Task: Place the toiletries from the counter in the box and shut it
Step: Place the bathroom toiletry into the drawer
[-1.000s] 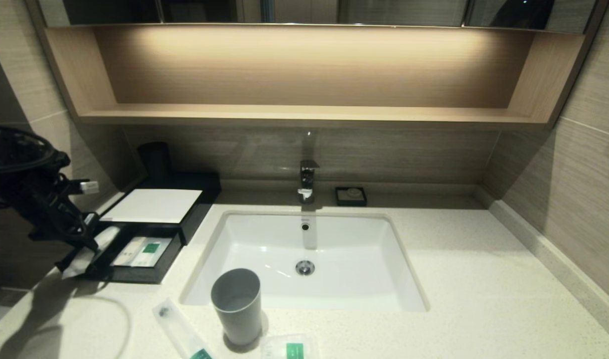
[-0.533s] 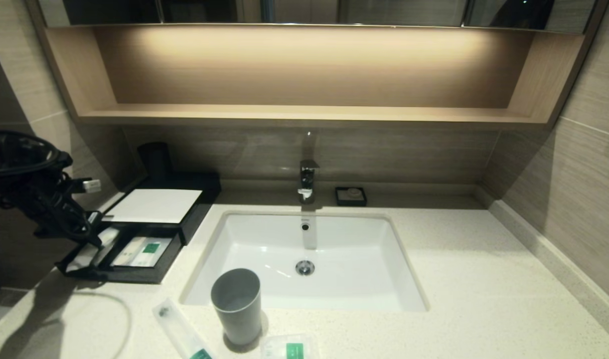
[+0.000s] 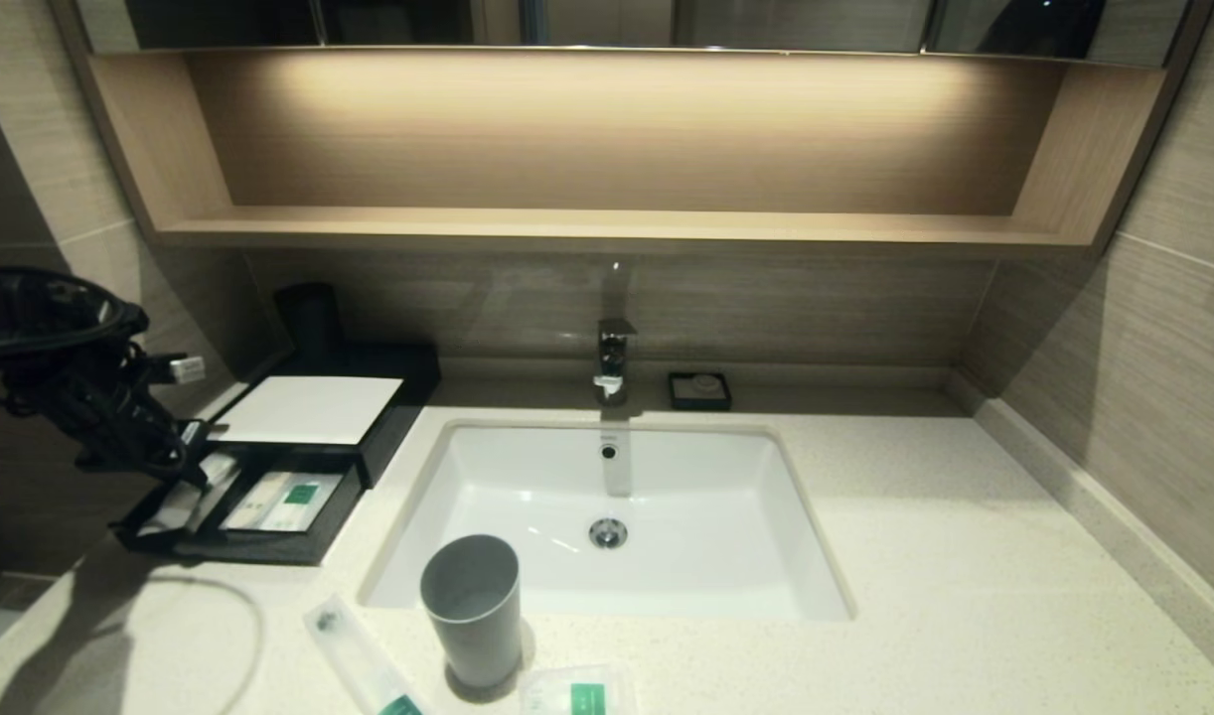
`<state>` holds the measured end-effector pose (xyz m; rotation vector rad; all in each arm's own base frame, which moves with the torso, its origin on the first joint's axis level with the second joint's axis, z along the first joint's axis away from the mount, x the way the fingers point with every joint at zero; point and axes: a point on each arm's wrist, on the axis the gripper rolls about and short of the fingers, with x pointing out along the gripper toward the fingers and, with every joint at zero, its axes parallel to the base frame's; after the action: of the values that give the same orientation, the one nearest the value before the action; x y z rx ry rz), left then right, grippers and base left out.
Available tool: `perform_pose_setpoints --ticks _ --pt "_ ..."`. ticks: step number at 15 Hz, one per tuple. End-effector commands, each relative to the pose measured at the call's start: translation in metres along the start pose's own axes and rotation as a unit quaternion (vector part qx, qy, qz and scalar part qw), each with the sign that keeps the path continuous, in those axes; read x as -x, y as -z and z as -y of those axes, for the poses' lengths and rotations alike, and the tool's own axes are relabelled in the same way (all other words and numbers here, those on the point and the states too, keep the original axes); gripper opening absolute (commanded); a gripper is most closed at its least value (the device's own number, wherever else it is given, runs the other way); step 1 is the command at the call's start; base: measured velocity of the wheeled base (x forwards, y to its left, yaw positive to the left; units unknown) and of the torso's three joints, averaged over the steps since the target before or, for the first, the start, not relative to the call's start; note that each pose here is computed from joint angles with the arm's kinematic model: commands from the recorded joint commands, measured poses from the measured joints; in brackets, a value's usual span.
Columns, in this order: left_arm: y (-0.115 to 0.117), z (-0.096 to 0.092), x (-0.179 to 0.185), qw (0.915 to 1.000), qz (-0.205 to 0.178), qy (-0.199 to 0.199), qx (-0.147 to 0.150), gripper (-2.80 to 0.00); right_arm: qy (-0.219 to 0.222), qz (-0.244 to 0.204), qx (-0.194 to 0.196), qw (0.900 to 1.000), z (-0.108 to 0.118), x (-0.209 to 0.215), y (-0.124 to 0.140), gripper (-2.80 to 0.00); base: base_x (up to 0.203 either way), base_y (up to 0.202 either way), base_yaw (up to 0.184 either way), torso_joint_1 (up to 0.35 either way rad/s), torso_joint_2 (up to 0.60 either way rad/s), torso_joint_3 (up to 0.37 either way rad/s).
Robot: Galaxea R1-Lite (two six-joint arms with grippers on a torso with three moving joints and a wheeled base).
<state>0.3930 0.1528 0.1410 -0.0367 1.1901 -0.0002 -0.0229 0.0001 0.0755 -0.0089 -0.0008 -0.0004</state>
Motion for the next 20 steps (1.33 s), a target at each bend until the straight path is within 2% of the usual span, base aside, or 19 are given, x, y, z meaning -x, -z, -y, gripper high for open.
perform_pose_setpoints --ticks 1,15,20 --pt "-0.002 0.000 0.001 0.9999 0.010 0.003 -0.002 -2.80 0.000 -0.001 0.000 1.000 0.000 0.000 0.000 -2.80 0.000 0.000 0.000 0.000 0.00 0.000" --pt "-0.010 0.000 -0.002 0.9988 0.044 -0.007 -0.023 -2.80 0.000 -0.001 0.000 1.000 0.000 0.000 0.000 -2.80 0.000 0.000 0.000 0.000 0.00 0.000" --pt "-0.009 -0.001 -0.010 0.9987 0.035 -0.005 -0.035 -2.80 0.000 -0.001 0.000 1.000 0.000 0.000 0.000 -2.80 0.000 0.000 0.000 0.000 0.00 0.000"
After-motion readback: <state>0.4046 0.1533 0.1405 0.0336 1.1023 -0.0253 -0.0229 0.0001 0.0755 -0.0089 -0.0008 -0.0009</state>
